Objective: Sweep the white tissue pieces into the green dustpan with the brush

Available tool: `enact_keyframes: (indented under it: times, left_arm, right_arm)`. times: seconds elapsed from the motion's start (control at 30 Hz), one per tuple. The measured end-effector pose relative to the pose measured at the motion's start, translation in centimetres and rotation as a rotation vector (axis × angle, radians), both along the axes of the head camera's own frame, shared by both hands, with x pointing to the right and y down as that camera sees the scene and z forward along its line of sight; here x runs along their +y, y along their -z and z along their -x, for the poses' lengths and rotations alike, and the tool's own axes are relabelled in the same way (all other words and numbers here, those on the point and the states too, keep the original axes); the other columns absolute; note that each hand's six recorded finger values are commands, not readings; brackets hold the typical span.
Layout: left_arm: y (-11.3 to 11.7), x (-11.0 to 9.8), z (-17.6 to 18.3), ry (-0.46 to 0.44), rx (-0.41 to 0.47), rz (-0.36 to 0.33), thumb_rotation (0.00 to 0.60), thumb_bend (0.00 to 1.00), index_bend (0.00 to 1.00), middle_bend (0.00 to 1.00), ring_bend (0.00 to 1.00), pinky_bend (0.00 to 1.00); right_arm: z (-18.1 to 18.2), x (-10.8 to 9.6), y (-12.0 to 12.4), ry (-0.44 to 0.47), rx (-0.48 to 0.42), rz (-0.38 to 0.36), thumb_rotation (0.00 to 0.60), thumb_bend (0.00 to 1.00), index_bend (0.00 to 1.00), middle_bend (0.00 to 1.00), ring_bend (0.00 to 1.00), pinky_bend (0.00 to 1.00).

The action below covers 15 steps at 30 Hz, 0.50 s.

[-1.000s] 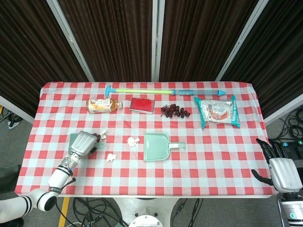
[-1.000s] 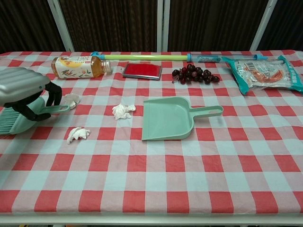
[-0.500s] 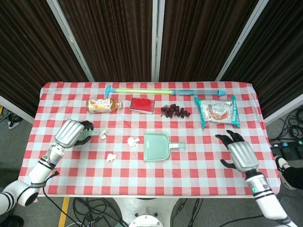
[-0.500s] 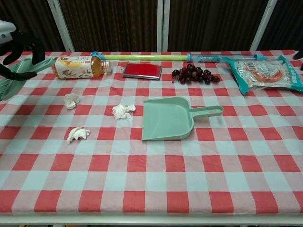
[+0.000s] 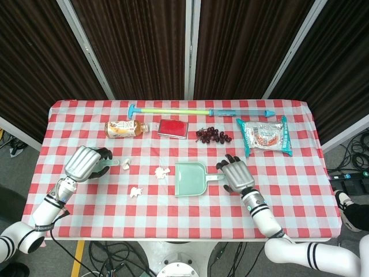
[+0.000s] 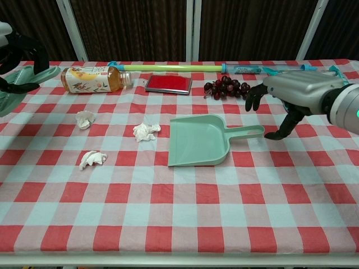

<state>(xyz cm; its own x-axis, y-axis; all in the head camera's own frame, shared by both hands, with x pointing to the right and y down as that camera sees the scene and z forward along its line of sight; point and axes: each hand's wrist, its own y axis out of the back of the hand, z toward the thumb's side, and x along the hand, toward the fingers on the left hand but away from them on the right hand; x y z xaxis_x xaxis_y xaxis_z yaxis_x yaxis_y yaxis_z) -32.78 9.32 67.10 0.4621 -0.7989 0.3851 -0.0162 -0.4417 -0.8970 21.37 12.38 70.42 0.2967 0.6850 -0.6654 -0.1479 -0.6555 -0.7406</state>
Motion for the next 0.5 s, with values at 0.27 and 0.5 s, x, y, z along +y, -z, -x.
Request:
enact_keyframes:
  times: [0.27,0.5]
  left_arm:
    - [-0.5,0.2,0.3,0.008,-0.007,0.01,0.6,0.42,0.51,0.55,0.75,0.9]
    - [-0.6,0.2,0.1,0.001,-0.009,0.012,0.6,0.42,0.51,0.55,0.75,0.9]
  right_arm:
    - [1.1,-0.3,-1.9,-0.009,0.055,-0.013,0.6,0.17,0.38,0.34,0.15,0.22]
    - [1.9,-0.4,-2.4,-0.002,0.066,-0.024,0.6,0.17,0.42,0.39,0.19,0.22]
